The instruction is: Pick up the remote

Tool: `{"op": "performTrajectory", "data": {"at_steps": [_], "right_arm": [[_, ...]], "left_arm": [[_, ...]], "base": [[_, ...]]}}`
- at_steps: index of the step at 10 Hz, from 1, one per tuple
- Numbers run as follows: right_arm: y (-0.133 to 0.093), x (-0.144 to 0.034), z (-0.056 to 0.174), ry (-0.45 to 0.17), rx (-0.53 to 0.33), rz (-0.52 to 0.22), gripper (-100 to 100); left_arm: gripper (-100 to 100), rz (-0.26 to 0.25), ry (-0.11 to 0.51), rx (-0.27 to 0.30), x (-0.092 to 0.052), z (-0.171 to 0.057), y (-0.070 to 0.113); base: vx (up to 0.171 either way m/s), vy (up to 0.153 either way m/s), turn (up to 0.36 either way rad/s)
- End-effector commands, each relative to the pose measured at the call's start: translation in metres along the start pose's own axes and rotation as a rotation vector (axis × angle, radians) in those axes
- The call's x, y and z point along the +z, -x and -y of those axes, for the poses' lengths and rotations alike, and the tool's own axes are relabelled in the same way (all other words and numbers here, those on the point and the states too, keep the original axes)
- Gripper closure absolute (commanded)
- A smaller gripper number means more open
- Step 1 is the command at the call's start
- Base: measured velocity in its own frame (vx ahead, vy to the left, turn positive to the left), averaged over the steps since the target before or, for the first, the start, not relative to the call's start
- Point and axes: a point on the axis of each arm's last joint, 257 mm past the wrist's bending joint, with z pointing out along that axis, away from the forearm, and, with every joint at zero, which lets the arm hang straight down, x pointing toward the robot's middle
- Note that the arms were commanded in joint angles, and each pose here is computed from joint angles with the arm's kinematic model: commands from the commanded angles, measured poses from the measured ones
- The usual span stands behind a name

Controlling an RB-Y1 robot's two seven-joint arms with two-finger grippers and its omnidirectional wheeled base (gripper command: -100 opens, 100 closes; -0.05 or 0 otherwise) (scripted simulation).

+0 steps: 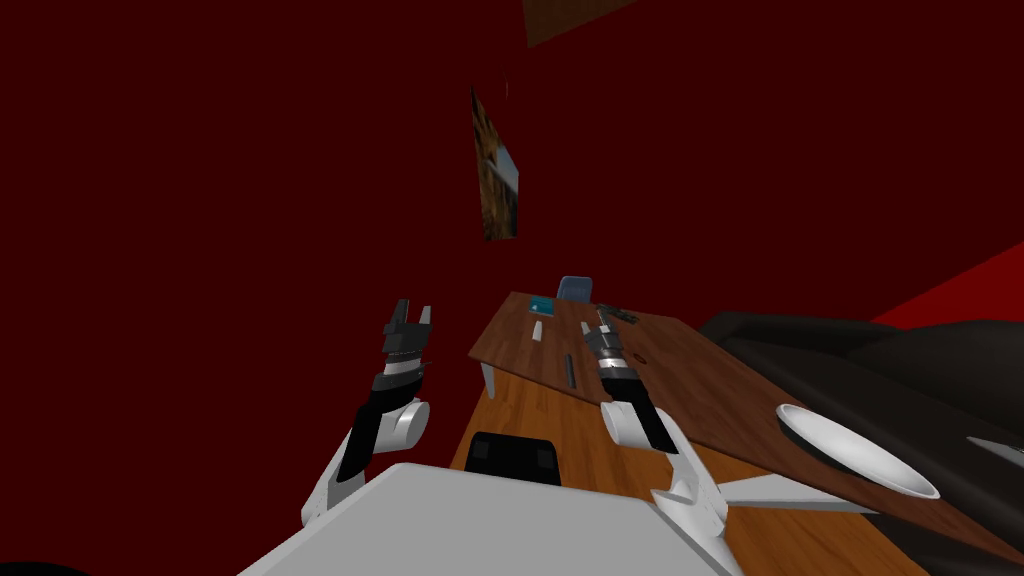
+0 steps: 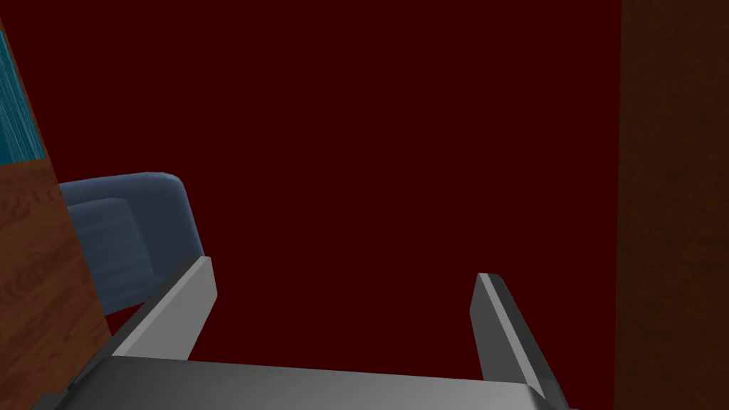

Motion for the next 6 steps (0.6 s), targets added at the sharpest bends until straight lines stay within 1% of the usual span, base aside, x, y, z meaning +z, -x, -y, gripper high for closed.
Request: {"op": "performTrajectory", "data": {"at_steps": [1,2,3,4,5,6], "right_arm": [[0.006,0.002,0.017,-0.043,0.026,0.011,-100],[0.013,0.010,0.029,-0.082,0.068,0.020,-100],[0.017,0.008,0.040,-0.104,0.069,0.029,-100],[0.024,0.016,0.049,-0.136,0.108,0.039,-100],[0.029,0.013,0.063,-0.167,0.115,0.053,-100],[0.038,0.021,0.076,-0.199,0.160,0.068,-100]], "left_arm": [[0,0.000,0.000,0.000,0.000,0.000,0.000],[0,0.000,0.000,0.000,0.000,0.000,0.000],[0,0.000,0.000,0.000,0.000,0.000,0.000],[0,0.000,0.000,0.000,0.000,0.000,0.000],[0,0.000,0.000,0.000,0.000,0.000,0.000],[0,0.000,0.000,0.000,0.000,0.000,0.000]], "base": [[-0.042,-0.025,0.046],[-0.048,-0.018,0.094],[-0.039,-0.018,0.061],[-0.045,-0.023,0.099],[-0.038,-0.022,0.059],[-0.044,-0.021,0.080]]}}
